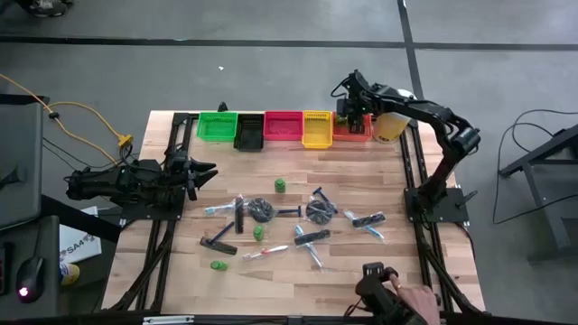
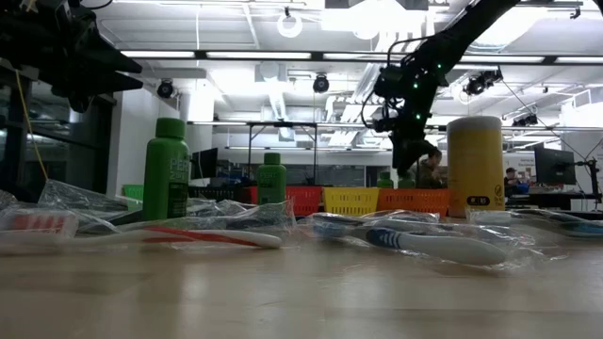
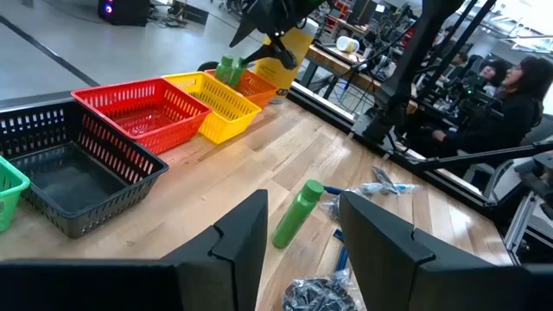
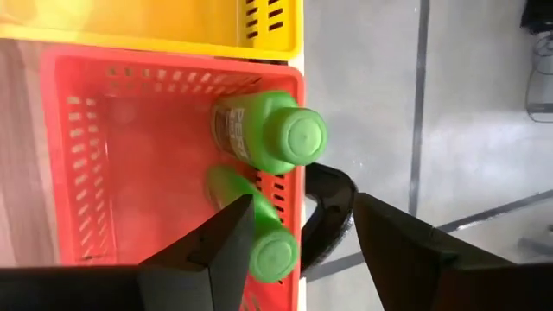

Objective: Pick & Place Travel size toiletries
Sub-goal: Put the green shampoo bottle into the orange basket

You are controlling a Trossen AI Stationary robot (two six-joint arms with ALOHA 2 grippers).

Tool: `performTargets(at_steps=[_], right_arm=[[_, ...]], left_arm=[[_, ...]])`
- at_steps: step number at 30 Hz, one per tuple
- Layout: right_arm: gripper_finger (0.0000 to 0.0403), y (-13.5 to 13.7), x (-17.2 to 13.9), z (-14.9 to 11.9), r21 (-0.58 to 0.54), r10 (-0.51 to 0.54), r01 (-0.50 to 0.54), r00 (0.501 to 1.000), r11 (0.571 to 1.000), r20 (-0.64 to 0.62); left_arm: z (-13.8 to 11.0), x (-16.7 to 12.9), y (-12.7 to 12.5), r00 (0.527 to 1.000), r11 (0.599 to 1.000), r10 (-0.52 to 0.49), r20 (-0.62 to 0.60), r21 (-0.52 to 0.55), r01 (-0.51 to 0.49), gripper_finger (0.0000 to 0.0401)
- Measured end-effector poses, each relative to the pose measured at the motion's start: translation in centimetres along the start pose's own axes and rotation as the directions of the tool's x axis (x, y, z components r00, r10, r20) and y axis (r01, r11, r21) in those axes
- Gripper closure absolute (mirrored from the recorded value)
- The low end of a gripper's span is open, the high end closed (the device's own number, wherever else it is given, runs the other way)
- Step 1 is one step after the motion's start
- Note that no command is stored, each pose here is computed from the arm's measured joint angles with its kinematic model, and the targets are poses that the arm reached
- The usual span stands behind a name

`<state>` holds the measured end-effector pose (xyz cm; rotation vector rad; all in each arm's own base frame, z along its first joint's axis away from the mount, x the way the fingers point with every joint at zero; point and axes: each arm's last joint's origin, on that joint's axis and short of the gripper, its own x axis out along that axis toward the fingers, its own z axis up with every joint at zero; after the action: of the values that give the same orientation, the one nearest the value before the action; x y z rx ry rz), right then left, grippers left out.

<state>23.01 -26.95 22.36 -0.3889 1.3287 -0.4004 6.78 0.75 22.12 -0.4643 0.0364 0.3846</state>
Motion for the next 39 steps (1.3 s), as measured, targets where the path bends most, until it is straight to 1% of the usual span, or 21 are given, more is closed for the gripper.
performTargets(at_steps=[5,11,17,21,27,31,33,36,39], right_arm=[[0.0211,0.1,-1.2,0.4,0.0,-0.034,0.034,0.999,0.999,0.01],[0.0211,0.3,-3.2,0.9,0.05,-0.066,0.063,0.997,0.997,0.048],[0.0211,1.2,-5.6,1.7,0.083,-0.071,0.062,0.993,0.995,0.1],[0.0211,2.6,-6.9,2.5,0.084,-0.042,0.032,0.992,0.996,0.12],[0.0211,5.6,-8.7,3.9,0.074,0.038,-0.048,0.991,0.996,0.129],[0.0211,7.8,-9.8,5.2,0.057,0.14,-0.153,0.971,0.987,0.192],[0.0211,9.0,-10.2,5.8,0.036,0.208,-0.222,0.952,0.974,0.224],[0.0211,10.7,-11.0,6.7,-0.003,0.304,-0.316,0.91,0.949,0.282],[0.0211,12.4,-11.4,8.1,-0.036,0.371,-0.389,0.843,0.921,0.39]], left_arm=[[0.0,0.0,0.0,1.0,1.0,0.0,0.0,0.0,0.0,0.0254],[0.0,0.0,0.0,1.0,1.0,0.0,0.0,0.0,0.0,0.0254],[0.0,0.0,0.0,1.0,1.0,0.0,0.0,0.0,0.0,0.0254],[0.0,0.0,0.0,1.0,1.0,0.0,0.0,0.0,0.0,0.0254],[0.0,0.0,0.0,1.0,1.0,0.0,0.0,0.0,0.0,0.0254],[0.0,0.0,0.0,1.0,1.0,0.0,0.0,0.0,0.0,0.0254],[0.0,0.0,0.0,1.0,1.0,0.0,0.0,0.0,0.0,0.0254],[0.0,0.0,0.0,1.0,1.0,0.0,0.0,0.0,0.0,0.0254],[0.0,0.0,0.0,1.0,1.0,0.0,0.0,0.0,0.0,0.0254]])
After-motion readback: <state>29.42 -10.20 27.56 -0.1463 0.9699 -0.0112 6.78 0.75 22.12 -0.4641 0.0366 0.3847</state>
